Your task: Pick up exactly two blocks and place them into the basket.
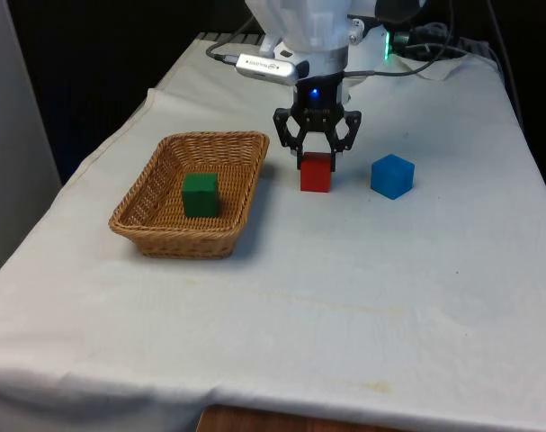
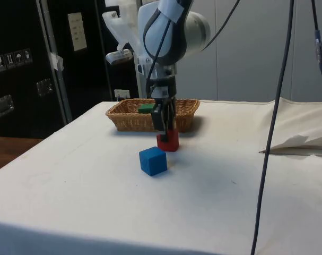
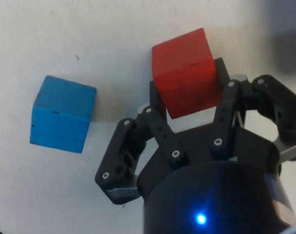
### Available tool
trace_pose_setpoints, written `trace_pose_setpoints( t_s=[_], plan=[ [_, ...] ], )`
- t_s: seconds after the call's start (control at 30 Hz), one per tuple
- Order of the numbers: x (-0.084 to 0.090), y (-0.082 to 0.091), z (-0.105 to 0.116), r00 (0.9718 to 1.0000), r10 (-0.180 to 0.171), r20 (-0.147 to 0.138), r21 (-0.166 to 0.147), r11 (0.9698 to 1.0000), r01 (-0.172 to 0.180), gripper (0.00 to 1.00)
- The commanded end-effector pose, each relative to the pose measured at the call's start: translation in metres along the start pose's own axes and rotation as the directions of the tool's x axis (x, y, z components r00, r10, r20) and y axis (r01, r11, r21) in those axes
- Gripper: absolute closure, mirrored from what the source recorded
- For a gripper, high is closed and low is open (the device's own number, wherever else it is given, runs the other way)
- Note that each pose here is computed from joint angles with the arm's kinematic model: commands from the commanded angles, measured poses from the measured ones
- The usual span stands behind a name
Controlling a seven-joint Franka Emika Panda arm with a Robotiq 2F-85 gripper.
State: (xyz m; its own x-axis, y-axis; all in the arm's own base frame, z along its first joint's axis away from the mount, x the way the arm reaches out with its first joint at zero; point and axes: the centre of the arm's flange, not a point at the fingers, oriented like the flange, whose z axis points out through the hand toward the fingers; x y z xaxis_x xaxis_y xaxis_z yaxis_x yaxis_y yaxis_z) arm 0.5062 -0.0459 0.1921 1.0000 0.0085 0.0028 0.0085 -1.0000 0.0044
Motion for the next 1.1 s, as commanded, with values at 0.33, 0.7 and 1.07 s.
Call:
trace_pose_setpoints(
  t_s=[0.33,0.7,1.07],
  plan=[
    [0.000,0.001,-0.001,1.0000,0.002,-0.004,-0.005,1.0000,-0.002,1.00],
    [-0.002,0.010,-0.037,0.9995,0.014,-0.027,0.016,0.9998,-0.014,1.00],
    [0.005,0.031,-0.065,0.9986,0.011,-0.051,0.012,0.9999,-0.011,1.00]
  ],
)
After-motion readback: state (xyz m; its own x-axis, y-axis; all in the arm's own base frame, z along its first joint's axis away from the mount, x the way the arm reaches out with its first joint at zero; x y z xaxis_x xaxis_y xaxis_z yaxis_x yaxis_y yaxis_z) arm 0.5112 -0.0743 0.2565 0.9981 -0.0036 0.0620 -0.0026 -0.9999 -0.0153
